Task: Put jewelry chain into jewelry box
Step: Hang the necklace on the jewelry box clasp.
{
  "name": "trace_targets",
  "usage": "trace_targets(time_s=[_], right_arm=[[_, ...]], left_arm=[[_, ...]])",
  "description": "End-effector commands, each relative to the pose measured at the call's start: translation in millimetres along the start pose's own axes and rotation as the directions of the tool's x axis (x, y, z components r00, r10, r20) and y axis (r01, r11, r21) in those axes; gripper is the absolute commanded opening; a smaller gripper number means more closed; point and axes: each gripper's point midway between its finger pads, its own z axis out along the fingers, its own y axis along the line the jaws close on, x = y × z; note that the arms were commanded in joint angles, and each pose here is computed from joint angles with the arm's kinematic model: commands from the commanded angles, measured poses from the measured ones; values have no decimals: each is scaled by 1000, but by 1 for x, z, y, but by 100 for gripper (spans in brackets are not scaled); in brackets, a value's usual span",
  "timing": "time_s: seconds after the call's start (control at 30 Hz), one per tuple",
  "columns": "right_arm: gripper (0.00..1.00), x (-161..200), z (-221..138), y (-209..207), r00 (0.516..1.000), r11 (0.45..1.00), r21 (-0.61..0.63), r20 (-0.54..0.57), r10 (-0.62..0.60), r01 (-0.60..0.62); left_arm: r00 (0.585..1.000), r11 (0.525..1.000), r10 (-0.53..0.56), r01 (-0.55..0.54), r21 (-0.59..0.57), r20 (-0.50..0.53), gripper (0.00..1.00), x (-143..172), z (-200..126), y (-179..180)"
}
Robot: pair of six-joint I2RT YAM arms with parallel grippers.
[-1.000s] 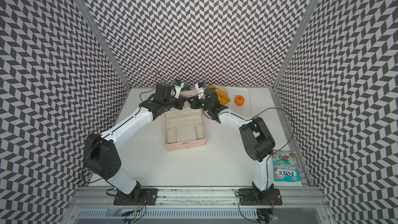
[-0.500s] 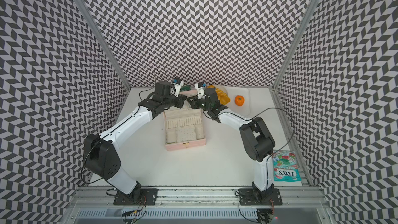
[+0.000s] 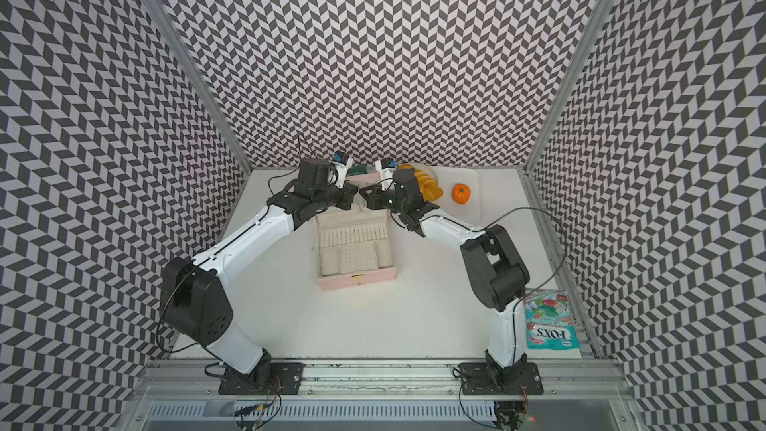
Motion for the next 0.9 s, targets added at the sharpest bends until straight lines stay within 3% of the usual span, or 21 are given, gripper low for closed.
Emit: trace_targets(time_s=[0.0,0.87], right_arm=[[1,-12,-6,8,999,1000,-23,35,-17,18],[0,-34,-17,19,995,999,-20,94,-33,35]], left_arm=[[1000,1000,-1,1,-15,15,0,-1,1,7],[997,1000,-18,18,-1,70,0,-25,-1,5]])
